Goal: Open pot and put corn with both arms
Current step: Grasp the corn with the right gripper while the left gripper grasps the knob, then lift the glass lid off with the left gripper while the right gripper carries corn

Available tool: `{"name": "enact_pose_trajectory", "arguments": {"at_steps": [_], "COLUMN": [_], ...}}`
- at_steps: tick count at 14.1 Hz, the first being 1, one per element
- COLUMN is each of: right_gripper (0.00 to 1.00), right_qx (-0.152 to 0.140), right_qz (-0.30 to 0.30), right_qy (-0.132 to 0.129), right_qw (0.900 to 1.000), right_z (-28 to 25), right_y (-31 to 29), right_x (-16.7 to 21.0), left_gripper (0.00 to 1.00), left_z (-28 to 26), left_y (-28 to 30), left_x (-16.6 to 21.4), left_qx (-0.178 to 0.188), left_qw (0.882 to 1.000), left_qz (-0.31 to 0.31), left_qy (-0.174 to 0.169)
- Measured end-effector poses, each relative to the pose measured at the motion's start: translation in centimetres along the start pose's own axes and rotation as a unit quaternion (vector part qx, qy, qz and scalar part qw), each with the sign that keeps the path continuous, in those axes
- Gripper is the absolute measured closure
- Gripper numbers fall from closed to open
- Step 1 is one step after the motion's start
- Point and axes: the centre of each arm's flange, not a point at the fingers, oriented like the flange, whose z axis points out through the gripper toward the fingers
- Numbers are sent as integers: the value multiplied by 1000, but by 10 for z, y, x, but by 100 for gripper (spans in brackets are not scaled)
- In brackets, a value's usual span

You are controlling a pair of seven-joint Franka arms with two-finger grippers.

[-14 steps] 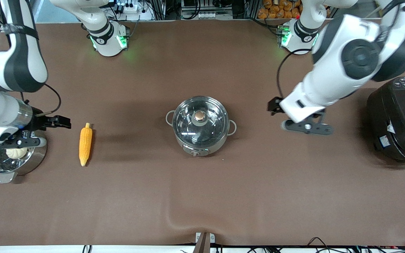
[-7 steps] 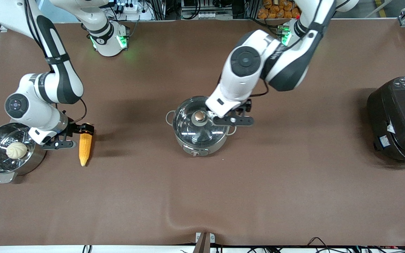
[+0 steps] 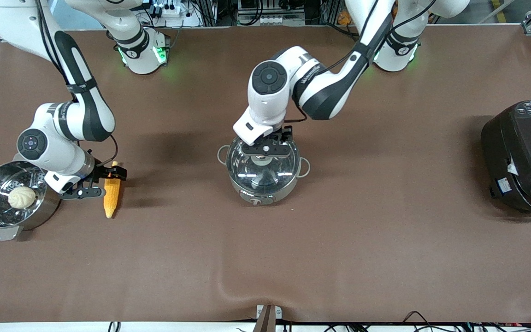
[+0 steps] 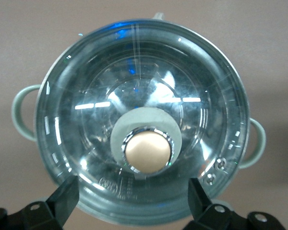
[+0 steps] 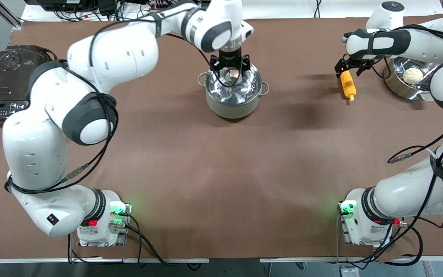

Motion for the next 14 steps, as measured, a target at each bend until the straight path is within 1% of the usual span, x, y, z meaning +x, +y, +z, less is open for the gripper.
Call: {"name": "enact_pose_trajectory", "arguments": {"at_steps": [2, 5, 10, 11, 12, 13, 14], "right_gripper": [0, 0, 0, 6, 6, 12, 24], "right_qx": [-4, -8, -10, -10, -10, -10, -10], "right_qz": [5, 2, 3, 3, 3, 2, 2], "right_qy": [9, 4, -2, -3, -4, -3, -1], "right_qw": [1000, 1000, 1000, 1000, 1000, 1000, 1000], "right_z": [22, 43, 64, 66, 67, 67, 66], "right_y": [9, 16, 22, 22, 22, 22, 22], "right_x": [3, 5, 3, 3, 3, 3, 4], "left_gripper": [0, 0, 0, 0, 9, 19, 31], "left_z": [9, 10, 18, 22, 24, 26, 24], "left_y": [1, 1, 5, 6, 8, 10, 11], "left_x": [2, 8, 10, 9, 7, 5, 5], "left_qx": [7, -3, -9, -9, -8, -8, -8], "left_qw": [1000, 1000, 999, 999, 999, 998, 997], "left_qz": [4, 1, -20, -26, -39, -57, -70], "left_qy": [9, 23, 28, 27, 27, 26, 28]}}
